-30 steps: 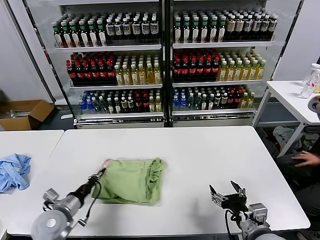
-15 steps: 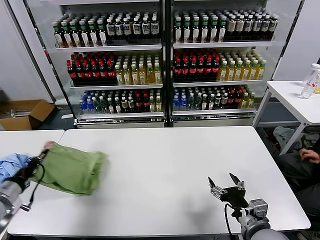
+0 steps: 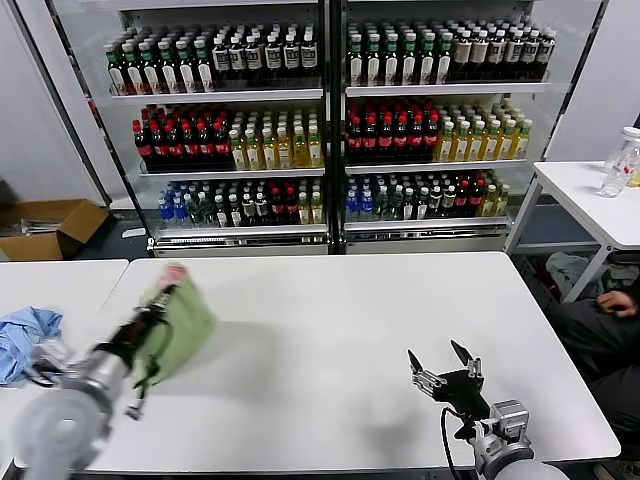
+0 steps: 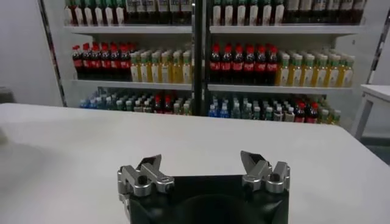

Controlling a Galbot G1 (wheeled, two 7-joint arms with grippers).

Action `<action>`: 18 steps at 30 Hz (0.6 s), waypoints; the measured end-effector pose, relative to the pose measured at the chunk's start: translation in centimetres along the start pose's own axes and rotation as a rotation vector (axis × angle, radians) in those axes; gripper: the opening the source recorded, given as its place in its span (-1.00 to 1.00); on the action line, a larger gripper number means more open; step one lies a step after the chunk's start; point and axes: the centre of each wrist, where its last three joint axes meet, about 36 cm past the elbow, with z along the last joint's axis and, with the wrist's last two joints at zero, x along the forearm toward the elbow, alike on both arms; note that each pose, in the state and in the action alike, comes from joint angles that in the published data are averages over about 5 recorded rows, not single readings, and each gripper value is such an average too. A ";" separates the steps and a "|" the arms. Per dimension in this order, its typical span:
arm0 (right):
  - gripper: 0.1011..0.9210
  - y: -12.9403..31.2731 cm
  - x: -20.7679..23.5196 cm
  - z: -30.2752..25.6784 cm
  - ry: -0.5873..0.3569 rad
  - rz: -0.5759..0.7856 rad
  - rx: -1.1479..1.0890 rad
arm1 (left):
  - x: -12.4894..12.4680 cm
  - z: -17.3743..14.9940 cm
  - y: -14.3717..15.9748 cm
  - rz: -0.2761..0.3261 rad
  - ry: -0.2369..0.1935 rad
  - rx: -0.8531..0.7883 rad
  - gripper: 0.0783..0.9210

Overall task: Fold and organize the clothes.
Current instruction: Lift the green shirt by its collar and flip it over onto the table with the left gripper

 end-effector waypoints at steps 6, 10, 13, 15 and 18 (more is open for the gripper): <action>0.76 0.0 -0.6 0.1 -0.014 -0.010 0.005 | -3.0 5.7 -4.0 0.035 0.064 0.010 -0.97; 0.76 0.0 -1.0 0.1 -0.018 -0.016 0.009 | -4.7 9.6 -6.2 0.041 0.118 -0.016 -0.85; 0.76 0.0 -1.3 0.0 -0.022 -0.021 0.013 | -5.6 12.5 -7.9 0.045 0.158 -0.054 -0.66; 0.76 0.0 -1.6 0.0 -0.024 -0.025 0.014 | -6.1 14.2 -9.1 0.051 0.176 -0.079 -0.53; 0.76 0.0 -1.9 -0.1 -0.028 -0.031 0.012 | -6.7 15.9 -10.8 0.066 0.185 -0.105 -0.33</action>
